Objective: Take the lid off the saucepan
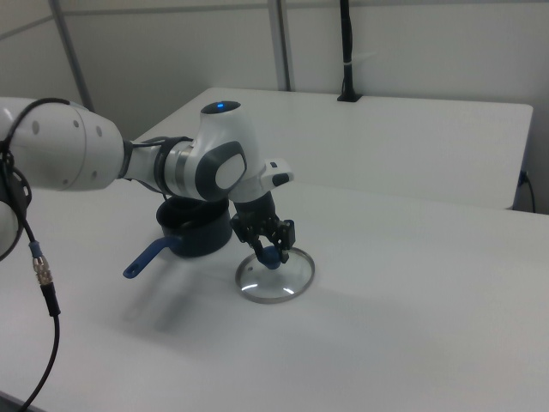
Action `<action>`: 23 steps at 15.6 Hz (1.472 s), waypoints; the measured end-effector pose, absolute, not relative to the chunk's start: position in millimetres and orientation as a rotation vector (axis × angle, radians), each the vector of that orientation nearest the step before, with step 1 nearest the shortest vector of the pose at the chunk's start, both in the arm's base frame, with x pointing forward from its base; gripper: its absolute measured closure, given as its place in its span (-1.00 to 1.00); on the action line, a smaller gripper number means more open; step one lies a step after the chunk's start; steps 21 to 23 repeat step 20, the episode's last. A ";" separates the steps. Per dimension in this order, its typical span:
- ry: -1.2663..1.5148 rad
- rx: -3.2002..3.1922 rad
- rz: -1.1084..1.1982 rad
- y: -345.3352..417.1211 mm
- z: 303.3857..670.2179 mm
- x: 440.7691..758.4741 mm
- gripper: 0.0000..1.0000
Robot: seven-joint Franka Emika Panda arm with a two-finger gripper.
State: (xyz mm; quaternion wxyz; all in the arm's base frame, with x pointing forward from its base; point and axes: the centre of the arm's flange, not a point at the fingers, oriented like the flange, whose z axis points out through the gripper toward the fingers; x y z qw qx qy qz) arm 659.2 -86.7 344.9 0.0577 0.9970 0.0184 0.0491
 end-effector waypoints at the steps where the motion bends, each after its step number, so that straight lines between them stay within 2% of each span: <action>1: 0.056 3.021 0.156 -86.9 345.2 660.0 -0.22; 5: 0.051 3.017 0.178 -86.0 353.7 661.3 -0.91; 6: 0.032 3.016 0.201 -83.6 363.5 662.2 -0.99; 10: -0.022 3.026 0.165 -33.2 431.0 653.9 -1.00; 14: -0.066 3.030 0.076 26.4 494.6 621.3 -1.00; 19: -0.144 3.026 0.056 43.1 536.7 593.7 -1.00; 23: -0.149 3.026 0.061 41.3 541.7 591.3 -1.00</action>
